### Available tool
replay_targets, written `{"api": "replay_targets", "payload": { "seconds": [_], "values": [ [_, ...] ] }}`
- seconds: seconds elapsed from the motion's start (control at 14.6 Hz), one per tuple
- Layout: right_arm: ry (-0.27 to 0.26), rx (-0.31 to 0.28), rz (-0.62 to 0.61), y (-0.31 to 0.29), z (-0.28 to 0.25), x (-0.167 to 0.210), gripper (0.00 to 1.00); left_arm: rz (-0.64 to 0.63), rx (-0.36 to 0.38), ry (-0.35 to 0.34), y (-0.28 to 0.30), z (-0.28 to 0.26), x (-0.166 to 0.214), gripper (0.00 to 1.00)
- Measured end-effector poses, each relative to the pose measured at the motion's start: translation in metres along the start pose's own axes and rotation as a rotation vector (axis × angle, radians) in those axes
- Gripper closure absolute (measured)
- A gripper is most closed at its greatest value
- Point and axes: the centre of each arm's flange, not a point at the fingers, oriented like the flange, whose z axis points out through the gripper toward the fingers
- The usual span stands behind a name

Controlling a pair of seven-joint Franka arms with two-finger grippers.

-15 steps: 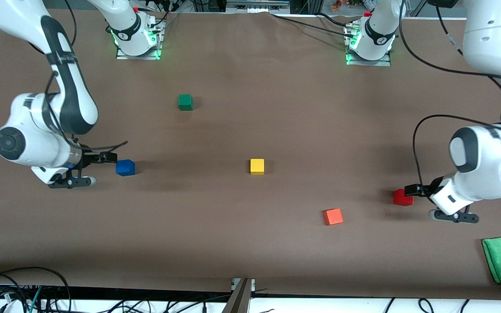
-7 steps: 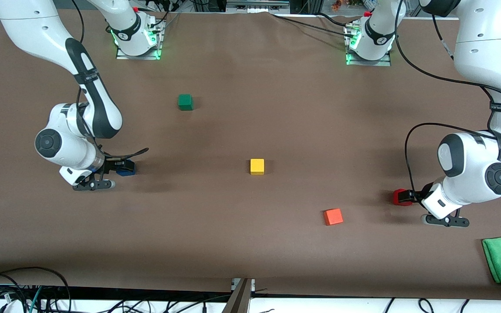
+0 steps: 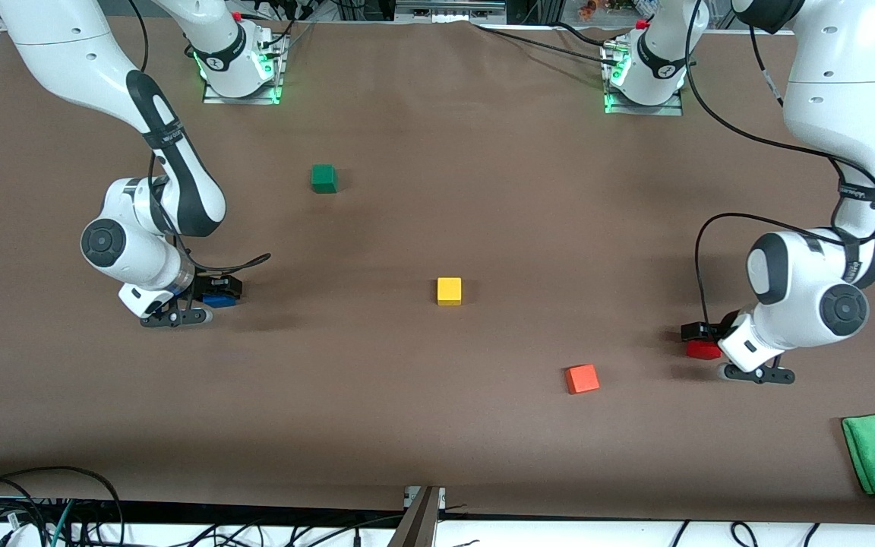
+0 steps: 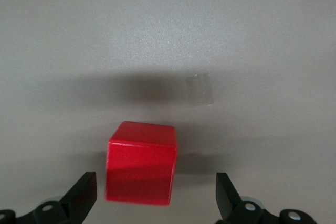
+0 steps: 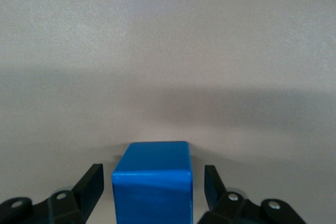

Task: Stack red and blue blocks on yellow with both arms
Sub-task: 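Close the right gripper on the blue block while the left gripper grasps red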

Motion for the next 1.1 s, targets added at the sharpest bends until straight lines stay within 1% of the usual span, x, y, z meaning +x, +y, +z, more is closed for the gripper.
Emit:
{"api": "replay_targets", "payload": {
  "seconds": [0.07,0.34,0.62,0.75,0.82,0.89,0.96,1.03,1.1],
  "values": [
    [0.001,0.0,0.0,0.0,0.0,0.0,0.17,0.001,0.001,0.005,0.002,0.004,-0.002,0.0],
    [0.003,0.0,0.001,0.0,-0.001,0.0,0.16,0.005,0.007,0.023,0.0,0.0,-0.001,0.0],
    [0.013,0.0,0.0,0.0,-0.008,0.002,0.16,0.028,0.026,0.044,-0.023,-0.014,-0.001,0.0],
    [0.014,0.0,0.0,0.0,-0.01,0.002,0.19,0.024,0.027,0.042,-0.026,-0.013,-0.002,0.0],
    [0.015,0.0,0.001,0.0,-0.01,0.002,0.26,0.027,0.026,0.04,-0.024,-0.012,-0.002,0.0],
    [0.015,0.0,0.001,0.0,-0.011,0.002,0.26,0.03,0.025,0.038,-0.021,-0.01,-0.002,0.0],
    [0.014,0.0,0.001,0.0,-0.011,0.001,0.31,0.031,0.023,0.037,-0.018,-0.009,-0.002,0.0],
    [0.013,0.0,0.001,0.0,-0.01,0.001,0.41,0.028,0.022,0.035,-0.015,-0.008,-0.001,0.0],
    [0.014,0.0,0.001,0.0,-0.011,0.001,0.44,0.023,0.021,0.034,-0.013,-0.007,-0.001,0.0]
  ]
}}
